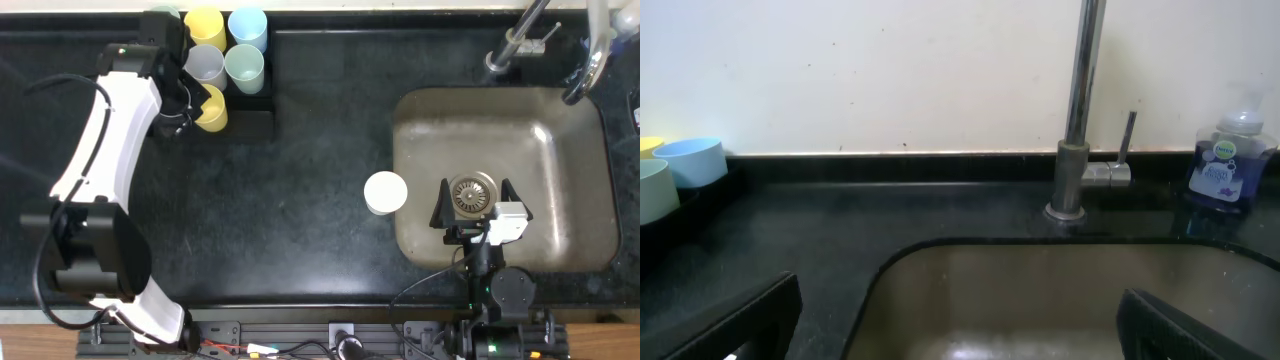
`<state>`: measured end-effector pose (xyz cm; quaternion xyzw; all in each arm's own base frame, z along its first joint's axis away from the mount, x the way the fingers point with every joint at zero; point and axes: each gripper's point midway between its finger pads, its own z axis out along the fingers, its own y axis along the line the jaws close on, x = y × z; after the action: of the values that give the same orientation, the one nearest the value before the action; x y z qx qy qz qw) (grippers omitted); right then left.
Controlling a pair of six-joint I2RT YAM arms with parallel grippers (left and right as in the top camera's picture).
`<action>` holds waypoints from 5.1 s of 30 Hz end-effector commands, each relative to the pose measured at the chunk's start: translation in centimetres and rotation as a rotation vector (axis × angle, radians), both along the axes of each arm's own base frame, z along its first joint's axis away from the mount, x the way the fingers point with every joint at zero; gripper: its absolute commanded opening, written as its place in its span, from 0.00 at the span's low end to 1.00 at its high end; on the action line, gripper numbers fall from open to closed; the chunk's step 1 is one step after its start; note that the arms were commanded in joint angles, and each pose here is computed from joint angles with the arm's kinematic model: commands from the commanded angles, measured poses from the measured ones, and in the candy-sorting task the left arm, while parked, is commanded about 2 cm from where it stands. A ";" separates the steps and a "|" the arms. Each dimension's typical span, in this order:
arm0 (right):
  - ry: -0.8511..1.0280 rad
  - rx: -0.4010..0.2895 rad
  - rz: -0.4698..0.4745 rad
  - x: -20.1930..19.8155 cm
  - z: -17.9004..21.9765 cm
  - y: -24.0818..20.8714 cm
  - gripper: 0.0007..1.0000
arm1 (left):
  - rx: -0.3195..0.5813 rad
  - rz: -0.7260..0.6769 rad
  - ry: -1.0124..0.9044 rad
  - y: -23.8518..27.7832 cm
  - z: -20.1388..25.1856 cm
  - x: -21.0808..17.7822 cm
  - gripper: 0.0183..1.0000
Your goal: Store Cups
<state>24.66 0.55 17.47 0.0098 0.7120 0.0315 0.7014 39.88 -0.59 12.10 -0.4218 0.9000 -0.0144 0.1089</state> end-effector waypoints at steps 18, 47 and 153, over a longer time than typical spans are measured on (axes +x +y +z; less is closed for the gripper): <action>-0.002 -0.003 0.011 0.0 -0.3 0.2 0.99 | -0.036 0.041 0.028 0.2 -2.6 0.9 0.83; -0.002 -0.003 0.011 0.0 -0.3 0.2 1.00 | 0.212 -0.430 -0.762 0.4 25.9 -19.3 1.00; 0.385 0.002 0.032 1.1 14.0 0.6 1.00 | 0.681 -0.727 -1.168 0.0 3.5 -15.3 1.00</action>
<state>23.76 2.01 27.73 -0.0078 0.8209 0.0651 0.5672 24.59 -1.00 15.62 0.0315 0.7347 -0.0057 0.6776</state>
